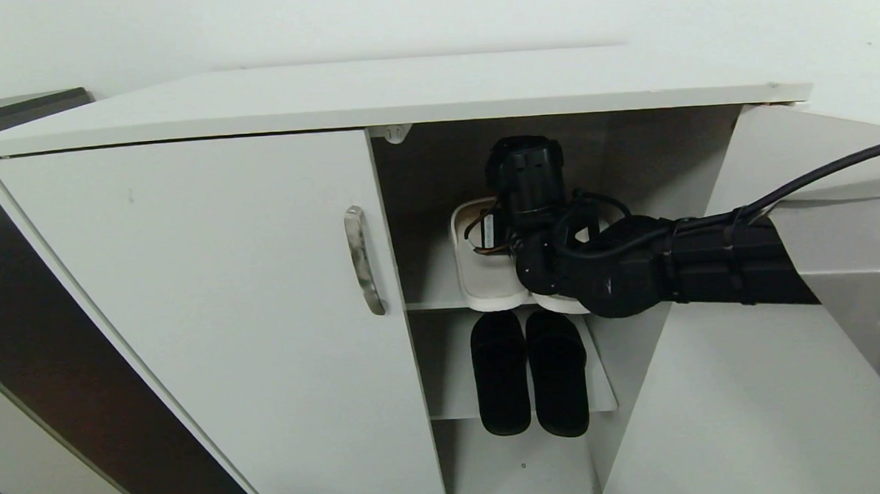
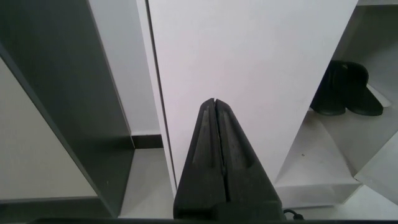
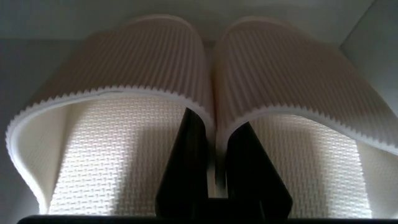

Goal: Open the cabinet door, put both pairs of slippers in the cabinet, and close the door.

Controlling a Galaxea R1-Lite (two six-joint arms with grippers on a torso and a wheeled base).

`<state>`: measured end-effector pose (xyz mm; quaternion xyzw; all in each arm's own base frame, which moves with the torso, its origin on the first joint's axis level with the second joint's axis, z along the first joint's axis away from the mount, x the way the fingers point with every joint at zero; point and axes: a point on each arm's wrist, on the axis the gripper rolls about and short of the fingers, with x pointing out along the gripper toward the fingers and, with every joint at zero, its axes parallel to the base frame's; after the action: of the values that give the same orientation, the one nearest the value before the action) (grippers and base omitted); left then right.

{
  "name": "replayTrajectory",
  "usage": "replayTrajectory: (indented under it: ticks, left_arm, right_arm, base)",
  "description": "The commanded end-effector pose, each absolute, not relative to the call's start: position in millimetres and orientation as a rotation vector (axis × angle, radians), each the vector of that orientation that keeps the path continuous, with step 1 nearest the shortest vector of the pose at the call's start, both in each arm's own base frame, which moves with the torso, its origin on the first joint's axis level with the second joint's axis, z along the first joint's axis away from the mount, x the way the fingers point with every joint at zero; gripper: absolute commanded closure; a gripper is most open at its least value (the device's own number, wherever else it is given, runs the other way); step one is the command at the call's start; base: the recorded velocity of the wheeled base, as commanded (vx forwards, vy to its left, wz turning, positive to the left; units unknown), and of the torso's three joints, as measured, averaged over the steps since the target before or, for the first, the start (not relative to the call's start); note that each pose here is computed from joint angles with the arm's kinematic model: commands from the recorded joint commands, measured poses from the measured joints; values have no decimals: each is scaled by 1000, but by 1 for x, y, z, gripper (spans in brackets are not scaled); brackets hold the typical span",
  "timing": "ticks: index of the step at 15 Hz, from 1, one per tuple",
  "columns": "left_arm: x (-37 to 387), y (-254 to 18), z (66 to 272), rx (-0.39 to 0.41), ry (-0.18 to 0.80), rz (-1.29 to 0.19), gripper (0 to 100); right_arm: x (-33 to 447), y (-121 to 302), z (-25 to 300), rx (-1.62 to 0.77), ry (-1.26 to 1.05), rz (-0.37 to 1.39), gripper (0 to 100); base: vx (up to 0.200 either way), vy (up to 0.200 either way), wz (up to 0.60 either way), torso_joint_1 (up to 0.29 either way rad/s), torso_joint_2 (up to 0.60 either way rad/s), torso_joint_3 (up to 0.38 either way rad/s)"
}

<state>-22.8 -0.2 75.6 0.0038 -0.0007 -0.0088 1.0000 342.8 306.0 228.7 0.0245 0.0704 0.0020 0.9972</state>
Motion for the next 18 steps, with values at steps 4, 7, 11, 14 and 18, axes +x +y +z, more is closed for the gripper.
replayTrajectory:
  ticks: [4, 7, 11, 14, 18]
  left_arm:
    - [-23, 0, 76, 6, -2, -18, 100]
    - [-23, 0, 76, 8, -2, -18, 100]
    - [-23, 0, 76, 6, 0, -18, 100]
    - [-23, 0, 76, 6, 0, -18, 100]
    - [-23, 0, 76, 6, -2, -18, 100]
  right_arm:
    - [350, 308, 220, 42, 149, -4, 100]
    - [350, 308, 220, 39, 150, -6, 100]
    - [349, 308, 217, 20, 170, -9, 0]
    - [332, 313, 219, 3, 176, -10, 0]
    - [297, 312, 234, -7, 168, 6, 0]
  base:
    - [0, 0, 0, 0, 0, 0]
    - [0, 0, 0, 0, 0, 0]
    - [0, 0, 0, 0, 0, 0]
    - [0, 0, 0, 0, 0, 0]
    - [0, 0, 0, 0, 0, 0]
